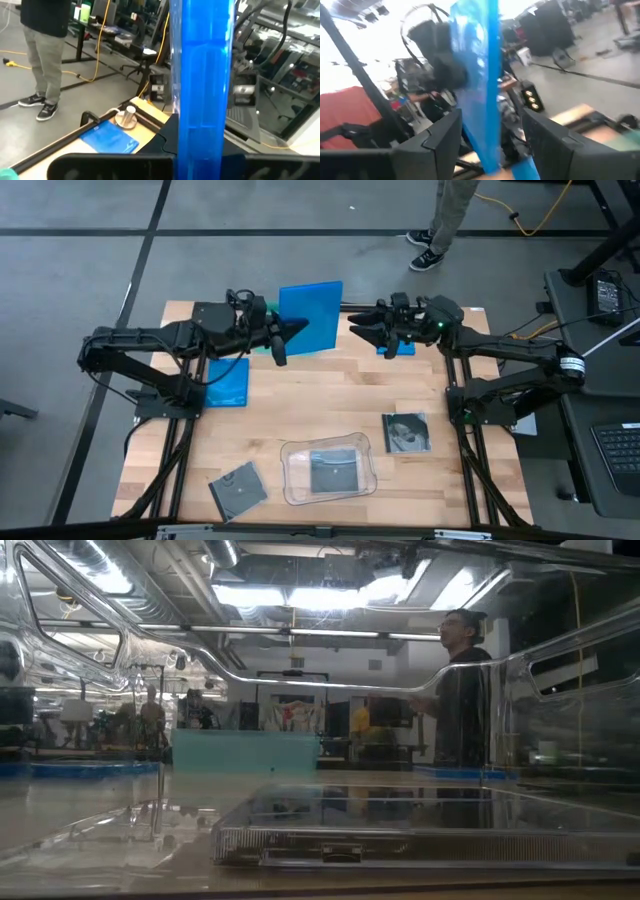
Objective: Pick & place jewel cases by type
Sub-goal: Put the bottom right blue CD case into the green bin
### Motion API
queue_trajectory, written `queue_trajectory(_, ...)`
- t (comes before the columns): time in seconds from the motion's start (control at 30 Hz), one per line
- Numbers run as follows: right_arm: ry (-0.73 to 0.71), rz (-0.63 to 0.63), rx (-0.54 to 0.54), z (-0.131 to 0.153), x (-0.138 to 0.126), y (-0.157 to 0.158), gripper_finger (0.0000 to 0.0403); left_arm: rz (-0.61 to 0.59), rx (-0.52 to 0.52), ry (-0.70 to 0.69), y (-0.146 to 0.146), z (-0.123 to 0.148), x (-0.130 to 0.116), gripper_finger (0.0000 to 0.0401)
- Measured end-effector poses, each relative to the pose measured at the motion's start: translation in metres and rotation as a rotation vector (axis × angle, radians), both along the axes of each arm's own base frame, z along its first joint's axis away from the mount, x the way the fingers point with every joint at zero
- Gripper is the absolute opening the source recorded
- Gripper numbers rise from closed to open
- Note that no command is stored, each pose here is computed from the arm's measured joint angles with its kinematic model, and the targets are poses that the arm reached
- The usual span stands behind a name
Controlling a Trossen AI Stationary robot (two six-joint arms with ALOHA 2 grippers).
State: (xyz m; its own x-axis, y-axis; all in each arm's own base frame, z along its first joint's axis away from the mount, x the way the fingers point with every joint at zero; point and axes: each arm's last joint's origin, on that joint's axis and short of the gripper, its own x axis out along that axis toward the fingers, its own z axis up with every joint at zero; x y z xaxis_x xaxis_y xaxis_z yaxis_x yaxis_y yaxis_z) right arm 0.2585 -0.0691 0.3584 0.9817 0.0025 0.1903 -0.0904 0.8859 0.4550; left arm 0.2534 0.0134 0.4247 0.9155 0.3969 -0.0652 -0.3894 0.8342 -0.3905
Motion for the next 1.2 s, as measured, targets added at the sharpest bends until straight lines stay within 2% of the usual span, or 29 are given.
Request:
queue_trajectory(0.27, -0.027, 0.011, 0.021, -0.004, 0.008, -0.008, 0.0211, -0.008, 0.009, 0.007, 0.0, -0.005, 0.009, 0.0004)
queue_trajectory(0.7, -0.041, 0.066, 0.02, -0.007, 0.013, -0.009, 0.0205, -0.094, -0.01, -0.007, 0.007, -0.017, 0.035, 0.0004)
queue_trajectory(0.87, -0.042, 0.083, 0.015, -0.006, 0.012, -0.009, 0.0154, -0.127, -0.015, -0.01, 0.012, -0.017, 0.035, 0.0008)
queue_trajectory(1.07, -0.046, 0.104, 0.005, -0.006, 0.012, -0.008, 0.0049, -0.15, -0.017, -0.011, 0.016, -0.017, 0.034, 0.0036)
queue_trajectory(1.2, -0.047, 0.128, -0.02, -0.006, 0.012, -0.007, 0.004, -0.19, 0.007, -0.01, 0.016, -0.012, 0.028, 0.0059)
